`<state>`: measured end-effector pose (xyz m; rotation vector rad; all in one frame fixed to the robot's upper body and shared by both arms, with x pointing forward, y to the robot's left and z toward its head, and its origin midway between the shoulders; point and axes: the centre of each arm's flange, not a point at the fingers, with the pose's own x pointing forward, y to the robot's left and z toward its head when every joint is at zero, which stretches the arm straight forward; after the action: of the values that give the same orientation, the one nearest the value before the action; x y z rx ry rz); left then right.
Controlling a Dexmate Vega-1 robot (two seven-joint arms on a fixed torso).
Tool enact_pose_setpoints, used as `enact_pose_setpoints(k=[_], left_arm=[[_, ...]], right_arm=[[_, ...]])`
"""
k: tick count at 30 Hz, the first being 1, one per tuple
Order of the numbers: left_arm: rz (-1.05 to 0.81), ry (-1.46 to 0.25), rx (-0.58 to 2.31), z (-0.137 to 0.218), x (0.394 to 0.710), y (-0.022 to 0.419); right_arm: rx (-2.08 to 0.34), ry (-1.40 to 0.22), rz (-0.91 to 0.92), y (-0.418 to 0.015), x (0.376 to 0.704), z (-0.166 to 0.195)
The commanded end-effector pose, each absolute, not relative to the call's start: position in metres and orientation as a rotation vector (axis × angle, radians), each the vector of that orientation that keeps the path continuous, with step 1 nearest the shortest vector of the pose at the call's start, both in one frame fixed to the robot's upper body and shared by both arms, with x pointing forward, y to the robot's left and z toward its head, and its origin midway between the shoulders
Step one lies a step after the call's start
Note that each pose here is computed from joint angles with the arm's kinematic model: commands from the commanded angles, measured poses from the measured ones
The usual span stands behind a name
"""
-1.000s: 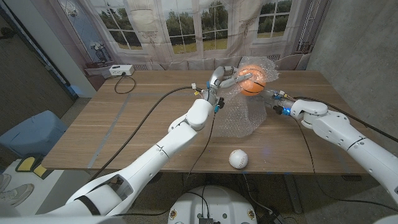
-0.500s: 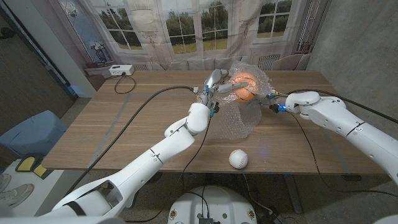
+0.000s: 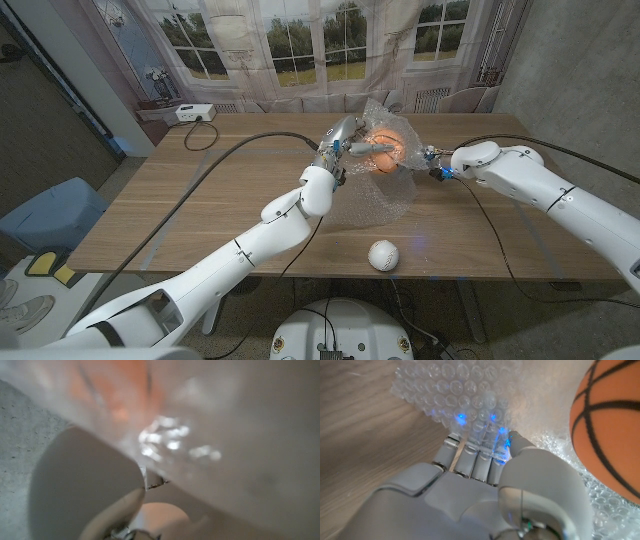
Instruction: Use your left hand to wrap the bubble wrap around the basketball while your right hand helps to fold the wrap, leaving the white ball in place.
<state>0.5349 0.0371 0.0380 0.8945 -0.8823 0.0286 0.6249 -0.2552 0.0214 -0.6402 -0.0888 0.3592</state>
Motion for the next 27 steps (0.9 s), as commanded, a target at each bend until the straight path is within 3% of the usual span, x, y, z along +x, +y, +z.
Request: enact_pose_setpoints(k=[1, 9, 15, 20, 27], left_arm=[[0.078, -0.831, 1.132, 0.026, 0.537, 0.047], [0.031, -0.767, 1.155, 0.007, 0.554, 0.056], [0.002, -0.733, 1.163, -0.003, 0.563, 0.060], [-0.004, -0.716, 1.184, -0.004, 0.568, 0.064], [0.002, -0.687, 1.245, -0.002, 0.576, 0.064]], right_arm=[[-0.711, -0.077, 0.296, -0.229, 0.638, 0.016], [-0.822, -0.095, 0.237, -0.191, 0.650, 0.008], [-0.936, -0.226, 0.105, -0.171, 0.646, 0.009], [-1.017, -0.319, -0.023, -0.168, 0.640, 0.013], [-1.079, -0.332, -0.145, -0.175, 0.634, 0.018]])
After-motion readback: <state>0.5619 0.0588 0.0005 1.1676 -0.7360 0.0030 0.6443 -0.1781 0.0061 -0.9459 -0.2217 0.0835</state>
